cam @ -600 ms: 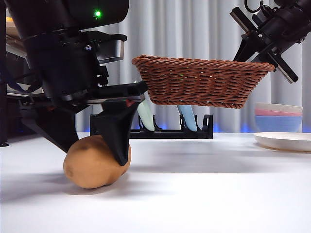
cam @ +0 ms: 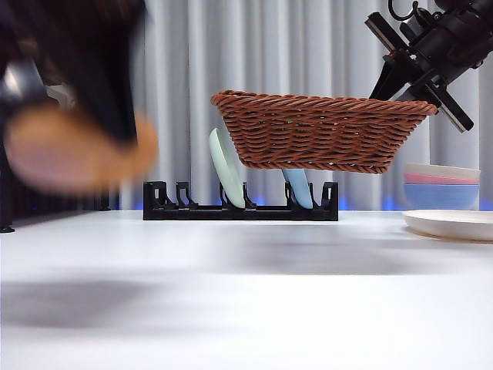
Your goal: Pick up the basket,pick up the corn from the table,pick up the potato from the table,pick up the cucumber from the table,put all items into the basket
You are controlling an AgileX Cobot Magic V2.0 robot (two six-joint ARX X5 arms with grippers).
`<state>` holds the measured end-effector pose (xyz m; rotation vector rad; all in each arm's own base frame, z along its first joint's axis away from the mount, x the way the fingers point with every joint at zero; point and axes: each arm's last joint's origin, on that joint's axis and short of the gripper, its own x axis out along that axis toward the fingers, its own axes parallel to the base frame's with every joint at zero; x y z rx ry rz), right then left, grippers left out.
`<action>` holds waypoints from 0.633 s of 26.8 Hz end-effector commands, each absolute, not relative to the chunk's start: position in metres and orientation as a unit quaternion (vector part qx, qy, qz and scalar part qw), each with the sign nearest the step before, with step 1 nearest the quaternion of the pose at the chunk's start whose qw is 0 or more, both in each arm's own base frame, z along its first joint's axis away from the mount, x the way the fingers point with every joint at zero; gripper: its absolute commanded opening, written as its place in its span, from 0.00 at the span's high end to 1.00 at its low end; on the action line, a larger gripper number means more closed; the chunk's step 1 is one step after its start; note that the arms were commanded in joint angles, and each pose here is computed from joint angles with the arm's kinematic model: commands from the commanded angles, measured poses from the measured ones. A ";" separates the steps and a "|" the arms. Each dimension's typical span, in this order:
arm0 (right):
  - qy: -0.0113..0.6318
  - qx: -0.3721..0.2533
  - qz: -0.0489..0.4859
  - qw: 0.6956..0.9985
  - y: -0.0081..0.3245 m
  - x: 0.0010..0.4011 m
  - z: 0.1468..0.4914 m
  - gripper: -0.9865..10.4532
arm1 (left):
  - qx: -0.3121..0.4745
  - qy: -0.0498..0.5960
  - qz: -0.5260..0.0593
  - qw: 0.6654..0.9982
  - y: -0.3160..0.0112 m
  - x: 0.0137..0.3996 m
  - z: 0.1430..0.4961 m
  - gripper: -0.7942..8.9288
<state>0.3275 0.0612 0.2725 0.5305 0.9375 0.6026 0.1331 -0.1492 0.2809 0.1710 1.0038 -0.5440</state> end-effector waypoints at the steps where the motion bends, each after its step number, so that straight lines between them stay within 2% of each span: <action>1: 0.438 0.244 0.293 0.814 0.066 0.328 0.271 0.93 | 0.025 0.399 -0.288 0.870 -0.133 0.117 0.324 0.93; 4: 0.442 0.232 0.288 0.817 0.075 0.327 0.271 0.93 | -0.026 0.296 -0.301 0.906 -0.126 0.113 0.367 0.93; 6: 0.446 0.227 0.293 0.815 0.082 0.325 0.270 0.93 | -0.029 0.239 -0.294 0.925 -0.127 0.116 0.390 0.93; 8: 0.450 0.221 0.303 0.810 0.090 0.323 0.270 0.93 | -0.019 0.209 -0.285 0.935 -0.133 0.126 0.405 0.93; 12: 0.457 0.216 0.320 0.801 0.106 0.318 0.270 0.93 | 0.027 0.209 -0.272 0.939 -0.158 0.160 0.419 0.93; 17: 0.465 0.211 0.335 0.792 0.120 0.313 0.270 0.93 | 0.074 0.247 -0.257 0.931 -0.197 0.216 0.406 0.93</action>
